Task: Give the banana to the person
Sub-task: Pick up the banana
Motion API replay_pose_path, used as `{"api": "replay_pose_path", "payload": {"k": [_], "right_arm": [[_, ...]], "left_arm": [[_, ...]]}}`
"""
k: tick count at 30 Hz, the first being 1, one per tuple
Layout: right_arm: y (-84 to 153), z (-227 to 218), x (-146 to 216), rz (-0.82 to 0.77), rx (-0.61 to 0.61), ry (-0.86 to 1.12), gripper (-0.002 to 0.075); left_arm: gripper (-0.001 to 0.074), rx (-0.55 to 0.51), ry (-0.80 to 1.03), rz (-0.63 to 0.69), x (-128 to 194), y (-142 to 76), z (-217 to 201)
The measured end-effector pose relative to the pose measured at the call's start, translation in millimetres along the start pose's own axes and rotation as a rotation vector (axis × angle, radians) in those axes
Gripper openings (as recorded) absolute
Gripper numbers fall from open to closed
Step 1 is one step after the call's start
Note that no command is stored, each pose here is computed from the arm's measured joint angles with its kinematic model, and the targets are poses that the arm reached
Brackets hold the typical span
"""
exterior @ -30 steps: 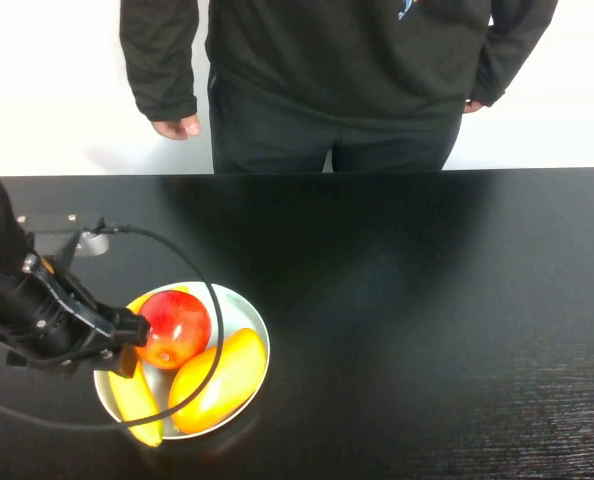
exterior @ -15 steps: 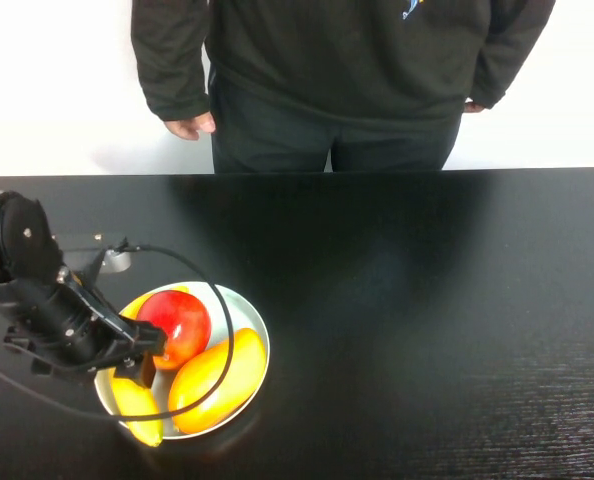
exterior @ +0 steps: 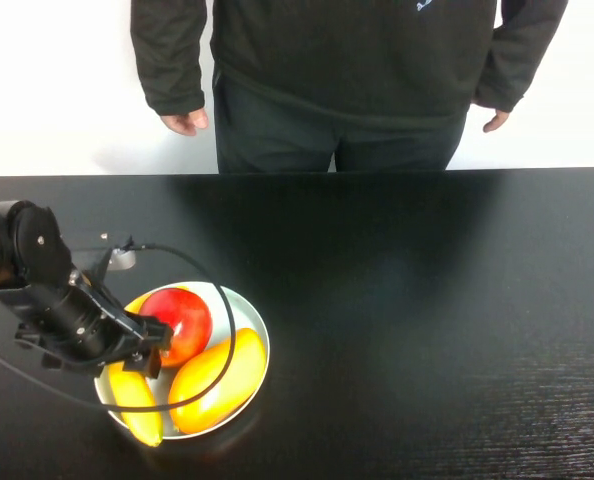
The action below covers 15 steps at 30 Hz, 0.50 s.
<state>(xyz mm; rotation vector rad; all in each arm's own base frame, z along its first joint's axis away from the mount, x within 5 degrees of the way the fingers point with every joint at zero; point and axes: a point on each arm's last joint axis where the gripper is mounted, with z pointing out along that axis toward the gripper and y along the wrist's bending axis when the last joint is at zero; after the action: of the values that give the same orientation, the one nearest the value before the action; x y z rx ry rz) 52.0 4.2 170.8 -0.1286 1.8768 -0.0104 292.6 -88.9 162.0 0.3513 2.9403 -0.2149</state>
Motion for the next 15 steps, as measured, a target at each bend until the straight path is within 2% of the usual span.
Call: {"api": "replay_pose_path", "payload": {"k": [15], "right_arm": [[0.0, 0.0, 0.0, 0.0, 0.0, 0.0, -0.0011]], "left_arm": [[0.0484, -0.007, -0.055, 0.001, -5.0, 0.7, -0.1]]}}
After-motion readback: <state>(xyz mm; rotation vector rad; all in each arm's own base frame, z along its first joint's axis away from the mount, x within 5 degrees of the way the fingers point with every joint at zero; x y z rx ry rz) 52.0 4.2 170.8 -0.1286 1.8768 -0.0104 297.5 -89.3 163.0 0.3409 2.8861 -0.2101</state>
